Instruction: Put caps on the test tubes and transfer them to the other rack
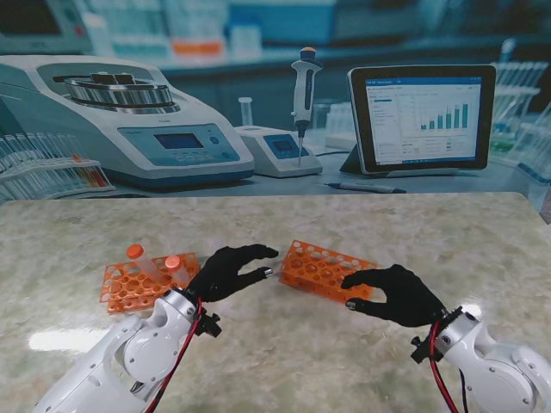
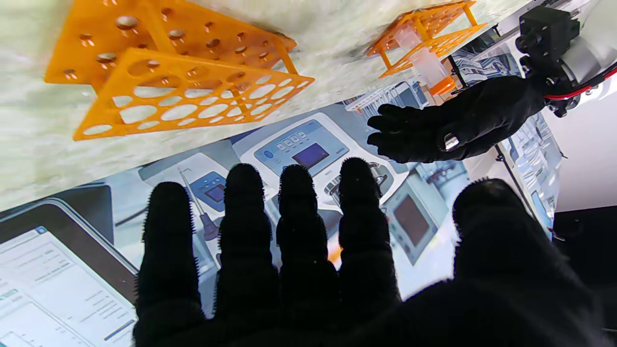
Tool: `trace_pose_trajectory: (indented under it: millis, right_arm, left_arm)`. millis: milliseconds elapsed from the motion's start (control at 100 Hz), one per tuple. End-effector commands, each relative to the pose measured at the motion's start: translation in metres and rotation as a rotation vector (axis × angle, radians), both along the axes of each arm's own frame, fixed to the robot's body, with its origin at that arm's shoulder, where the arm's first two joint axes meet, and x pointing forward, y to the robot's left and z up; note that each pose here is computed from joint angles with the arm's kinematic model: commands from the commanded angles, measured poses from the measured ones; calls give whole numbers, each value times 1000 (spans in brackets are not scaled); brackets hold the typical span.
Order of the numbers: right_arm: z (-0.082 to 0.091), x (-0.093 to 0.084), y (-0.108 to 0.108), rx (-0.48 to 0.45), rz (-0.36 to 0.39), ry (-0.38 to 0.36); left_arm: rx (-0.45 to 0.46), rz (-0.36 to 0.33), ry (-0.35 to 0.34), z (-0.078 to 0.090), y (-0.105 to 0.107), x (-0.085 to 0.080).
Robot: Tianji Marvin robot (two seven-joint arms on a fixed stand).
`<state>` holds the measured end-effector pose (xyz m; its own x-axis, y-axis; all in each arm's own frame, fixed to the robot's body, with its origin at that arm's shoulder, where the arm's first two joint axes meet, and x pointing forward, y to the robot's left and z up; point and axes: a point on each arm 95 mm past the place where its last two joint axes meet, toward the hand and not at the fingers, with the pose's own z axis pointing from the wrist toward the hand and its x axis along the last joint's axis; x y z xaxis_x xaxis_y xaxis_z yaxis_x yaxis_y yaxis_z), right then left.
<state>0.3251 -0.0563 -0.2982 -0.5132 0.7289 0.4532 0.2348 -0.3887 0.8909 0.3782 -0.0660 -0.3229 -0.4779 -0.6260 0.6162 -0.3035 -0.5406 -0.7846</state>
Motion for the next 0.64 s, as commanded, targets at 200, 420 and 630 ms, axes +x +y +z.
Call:
trace_pose_trajectory:
  millis: [200,420,630]
  right_arm:
    - [-15,0,-8,-8,-25,37]
    - [-16,0,-8,-19,-16,33]
    - [-15,-1,-9,-22,-12,25]
  left_arm:
    - [10,17,36,-8,0,7]
    - [6,9,44,-8,-4,11]
    - [9,-6,42,-6,-5,12]
